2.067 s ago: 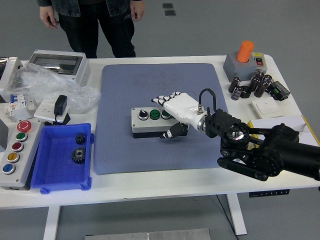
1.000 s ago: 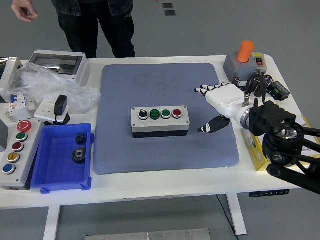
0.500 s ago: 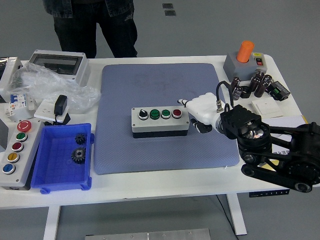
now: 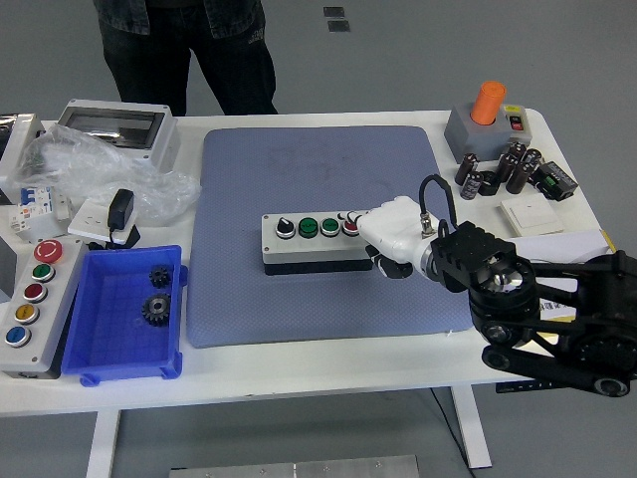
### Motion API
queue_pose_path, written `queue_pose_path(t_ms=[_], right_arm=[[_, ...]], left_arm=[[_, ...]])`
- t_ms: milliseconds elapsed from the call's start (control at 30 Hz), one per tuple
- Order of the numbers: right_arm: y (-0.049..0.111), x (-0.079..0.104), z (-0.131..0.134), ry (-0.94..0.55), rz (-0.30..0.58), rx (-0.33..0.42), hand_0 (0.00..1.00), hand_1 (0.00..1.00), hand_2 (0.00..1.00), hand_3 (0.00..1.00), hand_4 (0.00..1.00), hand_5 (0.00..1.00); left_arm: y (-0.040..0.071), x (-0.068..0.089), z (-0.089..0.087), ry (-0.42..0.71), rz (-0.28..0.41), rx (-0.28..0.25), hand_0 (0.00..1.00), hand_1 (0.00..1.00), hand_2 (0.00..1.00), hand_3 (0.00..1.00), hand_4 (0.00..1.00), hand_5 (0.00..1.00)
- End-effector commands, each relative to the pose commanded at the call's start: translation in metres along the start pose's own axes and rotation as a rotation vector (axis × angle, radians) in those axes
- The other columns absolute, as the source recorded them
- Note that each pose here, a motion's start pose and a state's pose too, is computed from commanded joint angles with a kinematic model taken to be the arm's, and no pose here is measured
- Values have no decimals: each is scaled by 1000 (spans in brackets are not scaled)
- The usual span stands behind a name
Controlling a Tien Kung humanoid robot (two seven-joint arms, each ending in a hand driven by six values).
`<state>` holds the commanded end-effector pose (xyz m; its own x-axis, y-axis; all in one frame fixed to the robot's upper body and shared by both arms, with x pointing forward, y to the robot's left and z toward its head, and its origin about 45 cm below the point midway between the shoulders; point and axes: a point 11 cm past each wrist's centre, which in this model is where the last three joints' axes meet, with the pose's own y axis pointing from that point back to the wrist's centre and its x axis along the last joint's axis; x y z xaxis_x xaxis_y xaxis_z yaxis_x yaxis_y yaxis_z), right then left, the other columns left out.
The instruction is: Pick up the button,place it on the desk,press the button,press the button
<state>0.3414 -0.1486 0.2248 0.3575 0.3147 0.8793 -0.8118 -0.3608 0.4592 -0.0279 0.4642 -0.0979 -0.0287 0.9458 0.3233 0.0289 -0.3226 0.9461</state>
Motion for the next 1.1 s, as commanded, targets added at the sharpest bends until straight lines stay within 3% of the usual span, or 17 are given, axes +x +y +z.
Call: queue_pose_path(t_ms=[700, 1100], right_arm=[[-11, -24, -4, 1, -73, 1, 279, 307, 289, 998, 283, 2], [-10, -21, -7, 58, -70, 4, 271, 305, 286, 998, 310, 2]], left_arm=[[0, 2, 1, 1, 4, -3, 611, 667, 623, 659, 648, 489], [0, 4, 5, 5, 12, -17, 610, 667, 626, 659, 648, 490]])
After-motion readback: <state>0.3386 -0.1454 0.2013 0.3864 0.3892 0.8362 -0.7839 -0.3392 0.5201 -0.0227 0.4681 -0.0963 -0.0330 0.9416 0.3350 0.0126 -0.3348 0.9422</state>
